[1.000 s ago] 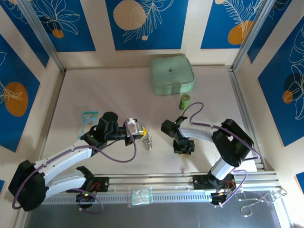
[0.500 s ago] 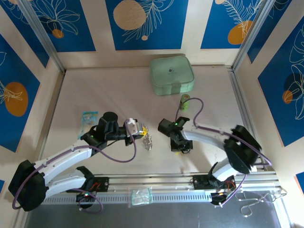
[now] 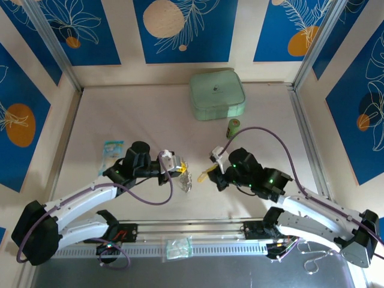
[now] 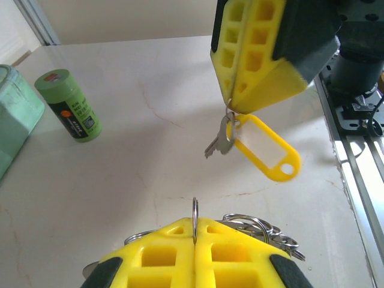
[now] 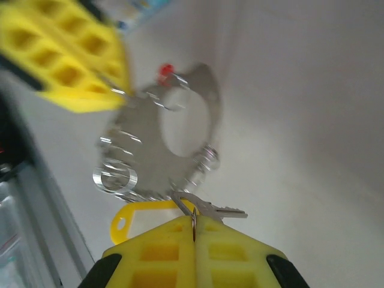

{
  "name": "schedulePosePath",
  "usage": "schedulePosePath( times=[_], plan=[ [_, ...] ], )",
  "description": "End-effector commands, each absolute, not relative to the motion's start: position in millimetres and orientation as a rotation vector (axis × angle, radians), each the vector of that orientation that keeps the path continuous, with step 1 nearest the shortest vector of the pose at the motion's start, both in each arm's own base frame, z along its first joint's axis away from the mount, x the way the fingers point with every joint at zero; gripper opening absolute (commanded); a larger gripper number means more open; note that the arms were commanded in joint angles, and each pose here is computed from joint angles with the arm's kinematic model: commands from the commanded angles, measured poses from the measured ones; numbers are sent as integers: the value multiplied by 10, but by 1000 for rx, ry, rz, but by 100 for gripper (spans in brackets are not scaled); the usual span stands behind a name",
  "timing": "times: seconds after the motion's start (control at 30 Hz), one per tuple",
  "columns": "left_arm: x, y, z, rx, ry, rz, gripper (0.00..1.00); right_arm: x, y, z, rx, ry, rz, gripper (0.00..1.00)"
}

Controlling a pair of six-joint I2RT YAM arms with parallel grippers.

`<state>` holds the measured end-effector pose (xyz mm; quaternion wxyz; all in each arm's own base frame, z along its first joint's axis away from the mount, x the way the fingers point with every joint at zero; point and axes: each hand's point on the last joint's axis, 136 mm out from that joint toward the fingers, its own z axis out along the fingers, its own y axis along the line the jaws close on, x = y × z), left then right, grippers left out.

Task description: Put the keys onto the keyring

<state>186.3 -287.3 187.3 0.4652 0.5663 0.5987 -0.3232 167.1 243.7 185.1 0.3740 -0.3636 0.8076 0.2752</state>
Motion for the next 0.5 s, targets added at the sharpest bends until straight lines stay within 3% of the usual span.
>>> schedulePosePath(
  times=[0.0, 0.2, 0.33, 0.47],
  plan=[
    [1766, -2952, 2028, 1413, 1411, -860, 0, 1533, 2721, 2258, -1192, 1667, 786, 0],
    [1743, -2954, 2031, 1423, 1400, -868, 0, 1643, 2678, 2189, -1151, 1732, 733, 0],
    [1812, -2928, 1990, 1414, 1429, -816, 0, 2008, 2234, 1779, -689, 2158, 528, 0],
    [1833, -2931, 1987, 1412, 1433, -807, 0, 1820, 1821, 1185, -240, 2578, 424, 0]
  ],
)
